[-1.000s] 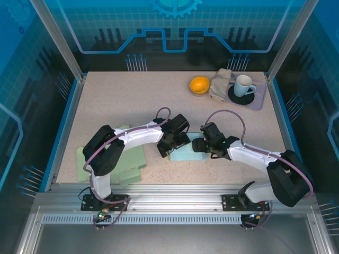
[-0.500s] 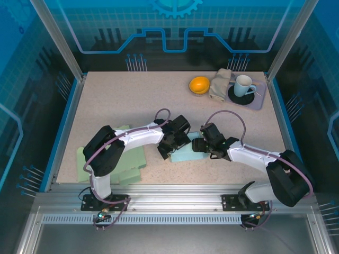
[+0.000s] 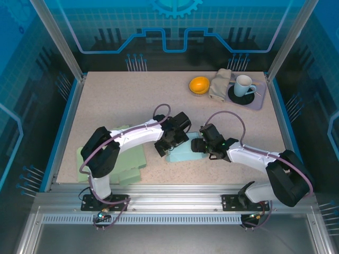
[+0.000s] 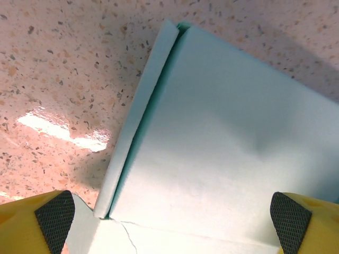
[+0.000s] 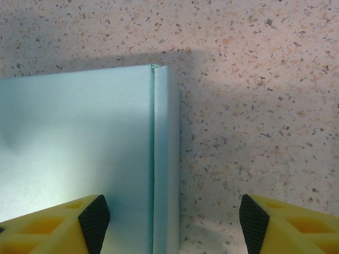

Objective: Fold the paper box

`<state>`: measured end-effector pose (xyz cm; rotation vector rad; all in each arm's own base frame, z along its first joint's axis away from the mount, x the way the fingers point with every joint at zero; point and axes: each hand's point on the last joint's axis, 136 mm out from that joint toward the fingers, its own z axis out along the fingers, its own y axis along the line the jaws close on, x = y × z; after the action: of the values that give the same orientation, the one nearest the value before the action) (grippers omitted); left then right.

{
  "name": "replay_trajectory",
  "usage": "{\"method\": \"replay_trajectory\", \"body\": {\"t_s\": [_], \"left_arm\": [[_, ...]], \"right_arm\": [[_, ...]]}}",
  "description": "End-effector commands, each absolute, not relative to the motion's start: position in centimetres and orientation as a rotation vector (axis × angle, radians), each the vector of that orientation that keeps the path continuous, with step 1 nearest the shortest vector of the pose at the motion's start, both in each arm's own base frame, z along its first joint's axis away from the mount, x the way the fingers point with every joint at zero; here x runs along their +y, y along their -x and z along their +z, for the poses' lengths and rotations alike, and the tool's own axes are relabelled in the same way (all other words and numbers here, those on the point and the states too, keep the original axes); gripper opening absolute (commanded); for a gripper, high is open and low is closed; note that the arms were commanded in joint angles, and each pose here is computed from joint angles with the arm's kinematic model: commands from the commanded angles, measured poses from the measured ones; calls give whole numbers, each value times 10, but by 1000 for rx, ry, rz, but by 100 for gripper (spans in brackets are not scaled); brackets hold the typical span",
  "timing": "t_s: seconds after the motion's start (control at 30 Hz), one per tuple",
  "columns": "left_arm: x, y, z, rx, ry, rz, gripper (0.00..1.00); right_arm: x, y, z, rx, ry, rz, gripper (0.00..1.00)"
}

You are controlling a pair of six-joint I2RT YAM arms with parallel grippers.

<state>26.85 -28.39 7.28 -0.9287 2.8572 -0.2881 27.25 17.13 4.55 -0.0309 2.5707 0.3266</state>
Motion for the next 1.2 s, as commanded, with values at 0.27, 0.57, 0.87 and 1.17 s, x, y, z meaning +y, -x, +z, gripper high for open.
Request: {"method": "replay_trajectory", "body": {"t_s": [0.27, 0.57, 0.87, 1.17], "left_arm": [[-284, -266, 109, 2798, 1045, -365, 99], [-277, -268, 102, 2813, 976, -313, 99], [-274, -267, 82, 2845, 1029, -304, 99], [-282, -257, 58, 2883, 1083, -327, 99]], "right_arm": [[161, -245, 19, 2696, 69, 236, 69], [160, -246, 33, 2657, 66, 240, 69], [162, -243, 24, 2671, 73, 260, 69], [164, -243, 21, 2676, 86, 257, 69]]}}
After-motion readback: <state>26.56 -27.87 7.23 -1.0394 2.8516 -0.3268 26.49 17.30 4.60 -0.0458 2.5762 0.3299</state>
